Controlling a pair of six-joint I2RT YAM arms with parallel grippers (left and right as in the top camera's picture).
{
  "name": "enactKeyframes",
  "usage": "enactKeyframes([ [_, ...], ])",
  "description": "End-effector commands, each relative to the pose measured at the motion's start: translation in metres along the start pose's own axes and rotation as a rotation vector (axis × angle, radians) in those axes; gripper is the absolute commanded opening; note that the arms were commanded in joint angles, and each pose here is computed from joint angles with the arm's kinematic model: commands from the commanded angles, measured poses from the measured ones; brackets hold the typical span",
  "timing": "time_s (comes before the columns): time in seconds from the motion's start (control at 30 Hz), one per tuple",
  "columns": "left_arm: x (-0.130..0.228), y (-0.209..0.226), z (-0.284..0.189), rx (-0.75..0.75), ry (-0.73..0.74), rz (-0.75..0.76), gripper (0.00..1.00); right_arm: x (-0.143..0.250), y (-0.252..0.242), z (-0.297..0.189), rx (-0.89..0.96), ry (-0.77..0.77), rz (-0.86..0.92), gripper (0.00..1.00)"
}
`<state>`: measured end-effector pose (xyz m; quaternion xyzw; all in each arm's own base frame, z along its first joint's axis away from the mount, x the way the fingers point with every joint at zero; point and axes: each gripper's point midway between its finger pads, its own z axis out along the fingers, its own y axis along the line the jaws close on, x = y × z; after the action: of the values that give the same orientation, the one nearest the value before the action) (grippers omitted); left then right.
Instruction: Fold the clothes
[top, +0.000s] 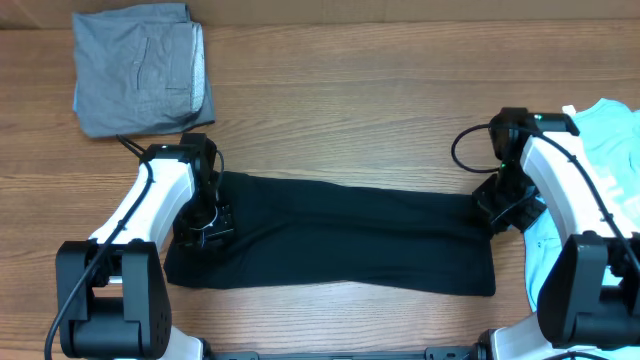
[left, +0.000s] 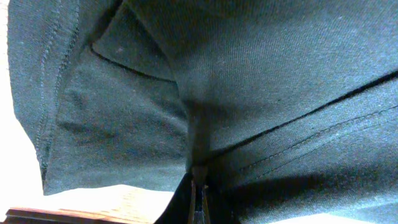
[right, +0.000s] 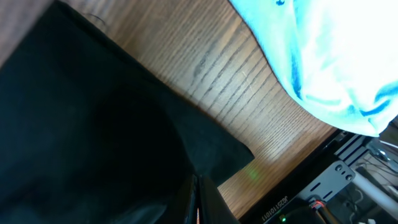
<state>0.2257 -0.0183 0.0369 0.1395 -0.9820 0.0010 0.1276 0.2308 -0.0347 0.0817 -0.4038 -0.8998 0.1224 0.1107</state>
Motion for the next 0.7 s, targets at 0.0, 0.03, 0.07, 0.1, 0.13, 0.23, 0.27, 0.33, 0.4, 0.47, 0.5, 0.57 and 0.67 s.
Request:
enactKeyframes([
  [0.0, 0.004, 0.001, 0.000, 0.002, 0.005, -0.020, 0.06, 0.002, -0.004, 0.002, 0.001, -0.016, 0.007, 0.04],
  [0.03, 0.004, 0.001, 0.000, 0.001, 0.007, -0.020, 0.15, 0.003, -0.004, 0.003, 0.004, -0.013, 0.006, 0.04],
  [0.07, 0.004, 0.001, 0.000, 0.002, 0.007, -0.020, 0.25, 0.004, -0.005, 0.004, 0.007, -0.010, 0.004, 0.13],
  [0.1, 0.004, 0.001, 0.000, 0.001, 0.007, -0.020, 0.34, 0.004, -0.005, 0.004, 0.007, -0.009, -0.002, 0.20],
  [0.13, 0.004, 0.001, 0.000, 0.002, 0.007, -0.019, 0.43, 0.004, -0.005, 0.004, 0.008, -0.009, -0.004, 0.27],
  [0.23, 0.006, -0.002, 0.000, 0.016, 0.014, -0.020, 0.54, 0.003, -0.005, 0.004, 0.007, -0.011, -0.030, 0.55],
  [0.27, 0.006, -0.003, 0.000, 0.024, 0.016, -0.019, 0.54, 0.004, -0.005, 0.004, 0.007, -0.010, -0.033, 0.65],
  [0.33, 0.005, -0.002, -0.001, 0.018, 0.010, -0.017, 0.43, 0.003, -0.004, 0.004, 0.005, -0.012, -0.032, 0.72],
  [0.4, -0.004, -0.003, -0.006, 0.019, -0.022, -0.016, 0.31, 0.000, -0.001, 0.003, -0.011, -0.027, -0.045, 0.76],
  [0.47, -0.012, -0.008, -0.017, 0.033, -0.052, -0.013, 0.27, -0.002, 0.002, 0.002, -0.021, -0.034, -0.043, 0.80],
  [0.5, -0.016, -0.010, -0.023, 0.041, -0.069, -0.012, 0.27, -0.003, 0.003, 0.002, -0.027, -0.034, -0.042, 0.82],
  [0.57, -0.027, -0.016, -0.040, 0.063, -0.113, -0.005, 0.26, -0.002, 0.011, 0.001, -0.067, -0.025, -0.060, 0.86],
  [0.67, -0.043, -0.036, -0.064, 0.138, -0.185, 0.067, 0.23, 0.000, 0.031, -0.001, -0.168, -0.009, -0.129, 0.84],
])
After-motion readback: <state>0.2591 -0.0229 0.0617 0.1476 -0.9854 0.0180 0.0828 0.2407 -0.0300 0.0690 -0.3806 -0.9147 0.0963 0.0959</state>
